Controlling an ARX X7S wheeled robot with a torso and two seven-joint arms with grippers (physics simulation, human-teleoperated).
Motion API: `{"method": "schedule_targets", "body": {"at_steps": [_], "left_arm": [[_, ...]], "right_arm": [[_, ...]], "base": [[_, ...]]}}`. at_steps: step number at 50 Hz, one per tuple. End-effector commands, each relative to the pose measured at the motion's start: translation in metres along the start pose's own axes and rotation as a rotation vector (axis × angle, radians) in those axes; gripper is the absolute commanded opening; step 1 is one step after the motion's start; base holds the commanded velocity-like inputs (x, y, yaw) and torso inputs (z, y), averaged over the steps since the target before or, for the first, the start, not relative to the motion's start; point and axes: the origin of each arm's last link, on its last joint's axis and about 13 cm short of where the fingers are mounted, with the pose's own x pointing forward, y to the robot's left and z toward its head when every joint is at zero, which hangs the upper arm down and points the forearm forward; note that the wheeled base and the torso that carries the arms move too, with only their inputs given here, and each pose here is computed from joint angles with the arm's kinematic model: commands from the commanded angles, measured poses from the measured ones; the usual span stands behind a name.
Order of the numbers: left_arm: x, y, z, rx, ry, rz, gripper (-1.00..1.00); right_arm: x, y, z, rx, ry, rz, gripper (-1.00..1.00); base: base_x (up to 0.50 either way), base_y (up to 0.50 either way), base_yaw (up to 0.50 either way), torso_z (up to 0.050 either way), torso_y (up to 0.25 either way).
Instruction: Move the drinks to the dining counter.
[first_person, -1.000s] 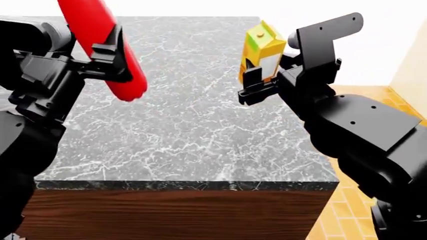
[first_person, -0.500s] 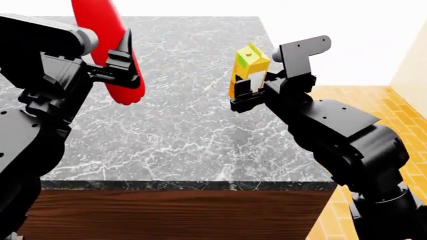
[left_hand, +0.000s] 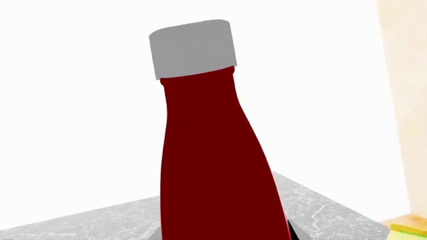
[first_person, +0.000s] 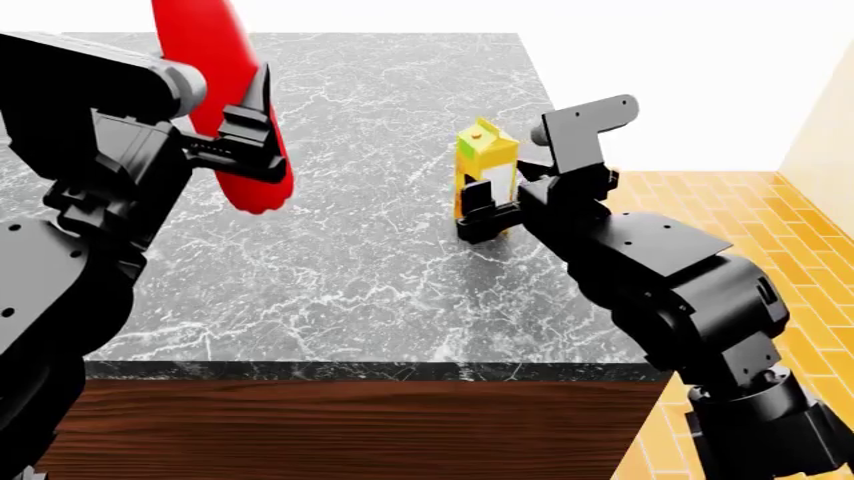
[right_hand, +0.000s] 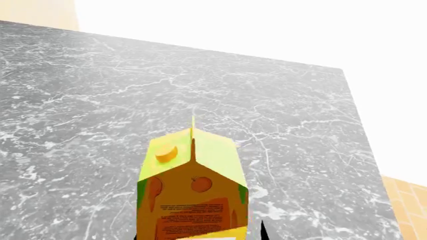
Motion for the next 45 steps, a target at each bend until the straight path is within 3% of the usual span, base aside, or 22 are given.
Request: {"method": "schedule_targets", "body": {"at_steps": [1,17,29,45], "left_arm": [[0.000,0.002,0.002,-0.009,-0.018,0.014,-1.00],[0.001,0.002,0.003,-0.010,-0.017,0.009,-1.00],[0.004,-0.002,-0.001,0.016,0.035,-0.028,-1.00],[0.005,-0.008,-0.016,0.052,0.120,-0.073,-1.00]], "right_arm": [[-0.004,-0.003,0.007,-0.002,-0.048,-0.013,1.00],[-0.011,-0.004,0.017,0.007,-0.085,-0.016,1.00],[-0.050,0.002,0.057,0.003,-0.217,0.010,1.00],[-0.074,0.008,0.072,-0.005,-0.298,0.023,1.00]], "base": [[0.00,0.00,0.00,0.010,0.000],[0.00,0.00,0.00,0.000,0.001],[0.00,0.00,0.00,0.000,0.001],[0.00,0.00,0.00,0.001,0.001]]}}
